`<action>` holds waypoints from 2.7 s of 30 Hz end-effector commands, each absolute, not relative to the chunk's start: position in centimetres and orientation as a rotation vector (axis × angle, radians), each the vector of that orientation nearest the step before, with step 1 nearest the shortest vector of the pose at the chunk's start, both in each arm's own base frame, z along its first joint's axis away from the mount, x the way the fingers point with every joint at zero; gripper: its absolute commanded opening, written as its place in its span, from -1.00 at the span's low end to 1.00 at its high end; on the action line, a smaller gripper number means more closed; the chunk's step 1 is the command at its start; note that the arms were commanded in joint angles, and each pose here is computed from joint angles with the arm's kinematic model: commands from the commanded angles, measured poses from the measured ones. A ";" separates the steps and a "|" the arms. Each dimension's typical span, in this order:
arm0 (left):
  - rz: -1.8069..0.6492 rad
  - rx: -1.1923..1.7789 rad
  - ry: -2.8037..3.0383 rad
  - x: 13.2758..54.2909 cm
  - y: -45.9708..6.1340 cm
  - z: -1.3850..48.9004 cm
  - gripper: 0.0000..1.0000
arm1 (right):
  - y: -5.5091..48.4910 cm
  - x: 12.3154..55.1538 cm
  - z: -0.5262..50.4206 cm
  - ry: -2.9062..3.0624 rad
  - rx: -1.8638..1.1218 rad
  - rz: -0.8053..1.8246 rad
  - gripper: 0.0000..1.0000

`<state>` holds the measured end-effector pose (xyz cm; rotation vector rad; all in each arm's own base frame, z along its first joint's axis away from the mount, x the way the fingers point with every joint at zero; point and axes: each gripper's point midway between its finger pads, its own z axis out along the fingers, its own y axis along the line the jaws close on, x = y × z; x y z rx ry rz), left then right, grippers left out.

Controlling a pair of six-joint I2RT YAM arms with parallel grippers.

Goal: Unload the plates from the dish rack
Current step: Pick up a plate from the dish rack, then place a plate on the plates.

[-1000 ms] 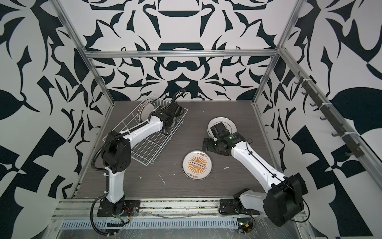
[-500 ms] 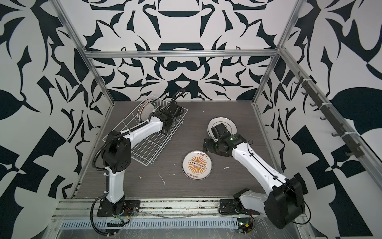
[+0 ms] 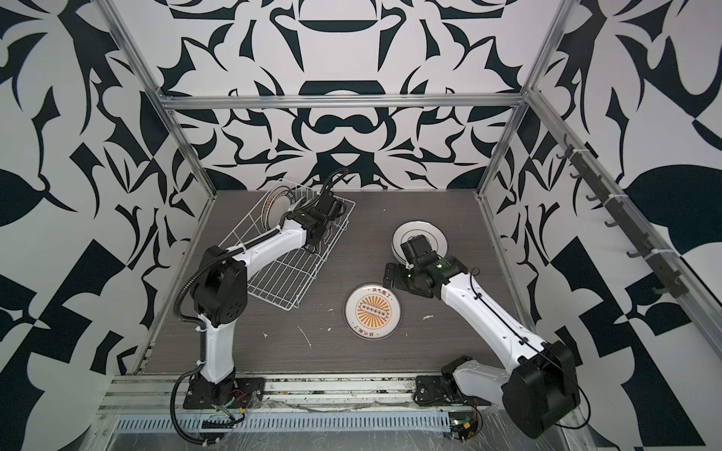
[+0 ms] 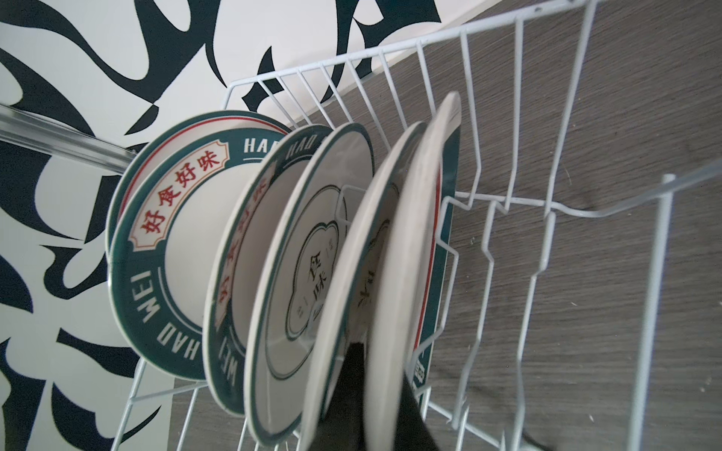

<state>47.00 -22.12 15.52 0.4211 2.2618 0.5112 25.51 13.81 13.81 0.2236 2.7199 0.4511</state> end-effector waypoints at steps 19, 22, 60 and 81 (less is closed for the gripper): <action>0.433 0.442 2.200 40.4 -22.9 22.5 -1.00 | 16.5 28.4 13.1 2.696 0.231 0.581 0.98; 0.428 0.447 2.182 39.6 -23.1 23.5 -1.00 | 16.6 28.7 13.4 2.688 0.216 0.582 0.98; -0.911 -0.379 1.978 31.0 -23.3 31.9 -1.00 | 23.6 32.1 25.5 2.092 0.183 1.386 0.99; -1.249 -0.396 2.127 31.8 -27.8 28.2 -1.00 | 26.6 35.6 26.5 1.930 0.280 1.711 -0.28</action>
